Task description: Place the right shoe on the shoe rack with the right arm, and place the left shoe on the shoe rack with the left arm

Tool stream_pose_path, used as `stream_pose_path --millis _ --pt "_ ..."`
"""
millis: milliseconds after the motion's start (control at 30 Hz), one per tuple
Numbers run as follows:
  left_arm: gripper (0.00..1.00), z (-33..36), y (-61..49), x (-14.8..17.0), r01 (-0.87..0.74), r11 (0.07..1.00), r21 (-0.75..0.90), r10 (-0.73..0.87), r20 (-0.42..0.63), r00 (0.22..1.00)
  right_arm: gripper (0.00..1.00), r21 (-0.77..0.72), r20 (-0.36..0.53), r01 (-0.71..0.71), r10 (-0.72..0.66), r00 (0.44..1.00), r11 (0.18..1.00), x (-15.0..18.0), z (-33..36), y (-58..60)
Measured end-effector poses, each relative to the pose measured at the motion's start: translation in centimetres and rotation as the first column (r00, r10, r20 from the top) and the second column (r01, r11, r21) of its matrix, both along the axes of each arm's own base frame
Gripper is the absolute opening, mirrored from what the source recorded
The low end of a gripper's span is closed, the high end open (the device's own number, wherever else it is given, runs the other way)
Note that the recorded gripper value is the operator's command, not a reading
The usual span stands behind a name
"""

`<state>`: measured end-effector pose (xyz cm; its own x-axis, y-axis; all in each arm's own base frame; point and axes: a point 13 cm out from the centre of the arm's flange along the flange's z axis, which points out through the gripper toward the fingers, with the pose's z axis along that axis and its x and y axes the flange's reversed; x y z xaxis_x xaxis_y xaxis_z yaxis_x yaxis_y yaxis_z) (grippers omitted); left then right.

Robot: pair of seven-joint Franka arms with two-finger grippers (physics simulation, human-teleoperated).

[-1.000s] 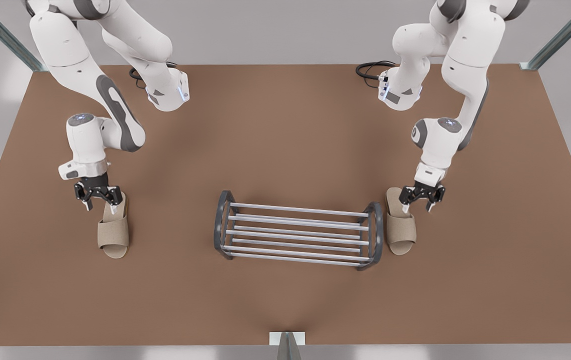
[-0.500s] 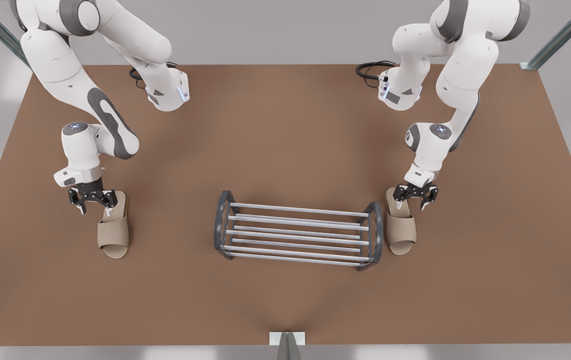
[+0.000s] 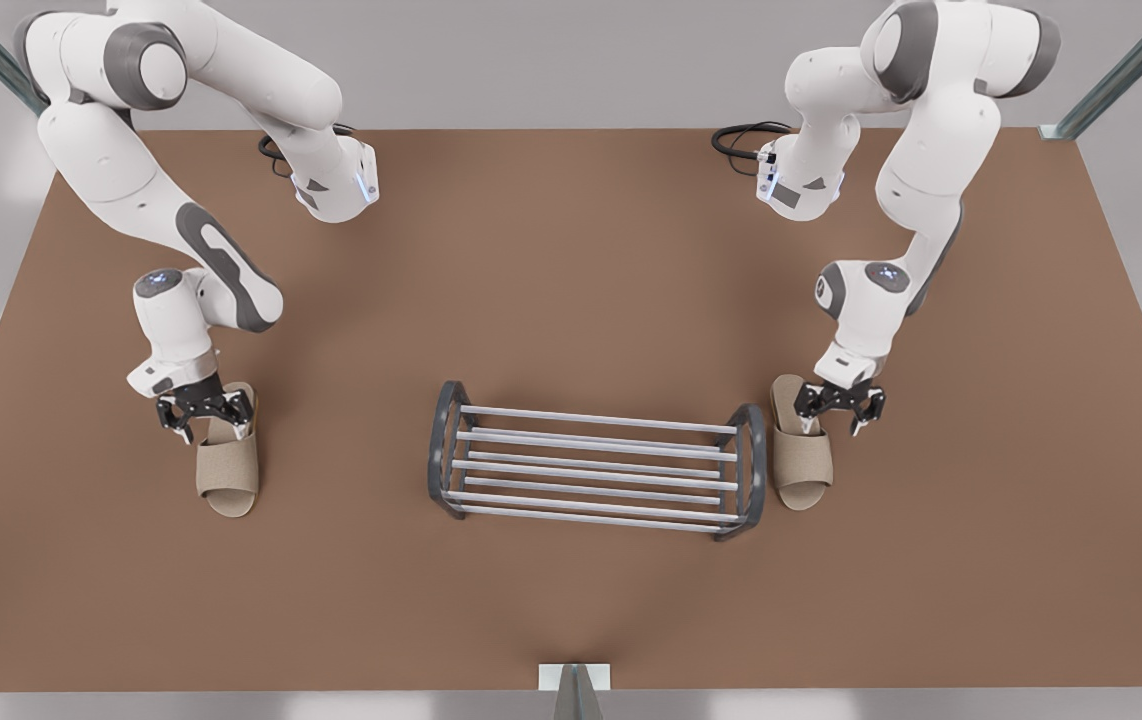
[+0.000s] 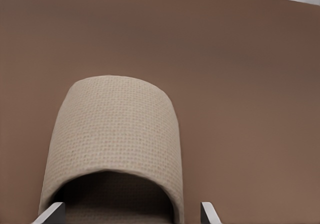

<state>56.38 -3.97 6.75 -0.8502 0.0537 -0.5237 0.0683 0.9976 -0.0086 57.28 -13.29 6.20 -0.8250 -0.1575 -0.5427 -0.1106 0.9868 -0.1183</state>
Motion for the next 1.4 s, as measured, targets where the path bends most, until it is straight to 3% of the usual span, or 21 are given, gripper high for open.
stream_pose_path --millis 333,367,433,800,967,1200,1400 --pt "0.98 -1.0 -0.3 1.0 0.023 1.000 0.010 -0.023 -0.001 1.000 1.00 -0.025 -0.010 -0.016 0.015 1.000 1.000 -0.6 -0.8 -2.3" --pt "0.94 -1.0 -0.3 1.0 0.025 1.000 0.010 -0.025 0.000 1.000 1.00 -0.027 -0.011 -0.020 0.020 1.000 0.999 -0.6 -0.9 -2.3" --pt "0.75 -1.0 -0.3 1.1 0.028 1.000 0.012 -0.028 0.001 1.000 1.00 -0.030 -0.014 -0.027 0.027 1.000 0.999 -0.6 -1.2 -2.3" --pt "0.22 -0.6 0.4 1.4 0.025 1.000 0.019 -0.025 0.010 1.000 1.00 -0.053 0.000 -0.051 0.051 0.999 0.997 0.3 -0.7 -2.8" --pt "0.21 0.7 1.2 2.5 0.002 1.000 0.017 -0.003 0.037 0.999 1.00 -0.070 0.031 -0.056 0.058 0.998 0.996 2.1 0.5 -3.1" --pt "0.21 11.4 2.6 9.8 -0.030 1.000 0.005 0.029 0.186 0.982 1.00 -0.080 0.040 -0.037 0.040 0.998 0.996 2.5 0.7 -4.7" --pt "0.21 24.1 3.2 16.7 -0.011 1.000 -0.006 0.012 0.228 0.974 1.00 -0.071 0.028 -0.036 0.038 0.999 0.997 2.3 -0.1 -4.1"
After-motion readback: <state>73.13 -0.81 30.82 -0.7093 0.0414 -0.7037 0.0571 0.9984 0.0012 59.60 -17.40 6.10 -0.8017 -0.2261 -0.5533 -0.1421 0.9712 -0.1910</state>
